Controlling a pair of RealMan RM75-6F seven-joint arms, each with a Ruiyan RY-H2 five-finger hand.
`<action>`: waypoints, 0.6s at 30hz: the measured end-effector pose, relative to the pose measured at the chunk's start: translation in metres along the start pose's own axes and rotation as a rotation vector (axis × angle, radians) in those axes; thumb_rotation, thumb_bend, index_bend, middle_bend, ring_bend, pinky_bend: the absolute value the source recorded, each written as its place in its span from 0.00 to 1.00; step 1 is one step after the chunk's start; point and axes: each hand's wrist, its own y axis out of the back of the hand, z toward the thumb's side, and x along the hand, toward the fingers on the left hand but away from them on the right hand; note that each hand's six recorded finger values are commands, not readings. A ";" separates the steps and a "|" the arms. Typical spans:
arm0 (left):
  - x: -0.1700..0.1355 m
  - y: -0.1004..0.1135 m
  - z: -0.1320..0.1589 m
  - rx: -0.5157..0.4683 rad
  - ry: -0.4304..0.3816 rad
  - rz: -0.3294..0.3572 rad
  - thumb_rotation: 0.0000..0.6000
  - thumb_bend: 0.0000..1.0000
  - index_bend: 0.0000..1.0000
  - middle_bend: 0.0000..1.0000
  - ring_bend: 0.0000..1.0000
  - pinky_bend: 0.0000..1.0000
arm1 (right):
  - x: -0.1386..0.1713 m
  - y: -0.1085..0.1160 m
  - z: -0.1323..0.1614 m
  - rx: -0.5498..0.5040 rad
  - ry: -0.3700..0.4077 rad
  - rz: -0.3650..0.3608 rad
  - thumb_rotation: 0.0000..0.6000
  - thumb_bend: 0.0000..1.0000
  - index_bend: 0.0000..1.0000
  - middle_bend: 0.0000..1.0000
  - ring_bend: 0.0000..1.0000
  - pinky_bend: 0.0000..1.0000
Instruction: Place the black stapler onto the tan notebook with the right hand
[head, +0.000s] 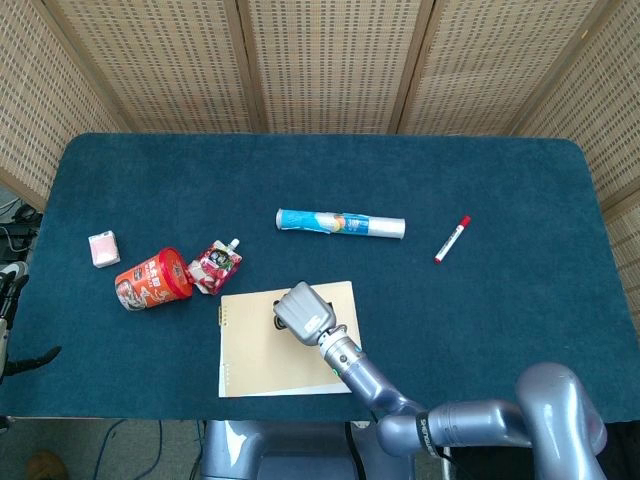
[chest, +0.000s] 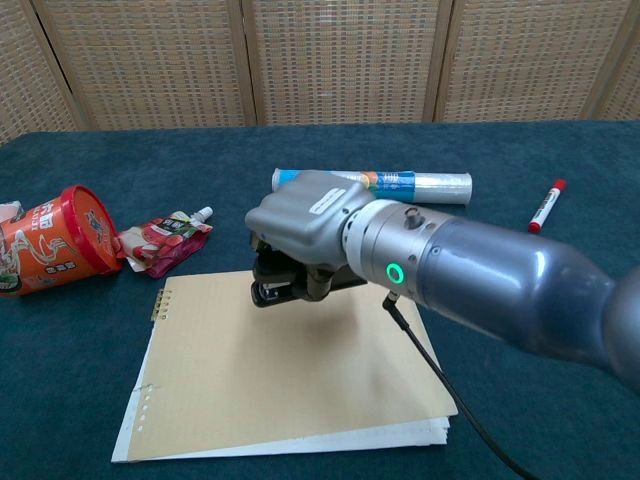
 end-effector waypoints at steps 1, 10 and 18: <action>0.000 -0.001 0.001 0.000 -0.002 -0.003 1.00 0.00 0.00 0.00 0.00 0.00 | -0.001 -0.003 0.005 -0.002 0.007 0.005 1.00 0.62 0.62 0.66 0.63 0.61; -0.002 0.001 0.003 -0.003 -0.013 -0.002 1.00 0.00 0.00 0.00 0.00 0.00 | 0.001 -0.017 0.033 -0.007 0.055 0.023 1.00 0.17 0.14 0.36 0.42 0.33; -0.004 0.001 0.005 -0.006 -0.026 0.000 1.00 0.00 0.00 0.00 0.00 0.00 | 0.009 -0.013 0.032 -0.054 0.079 0.032 1.00 0.00 0.00 0.00 0.02 0.00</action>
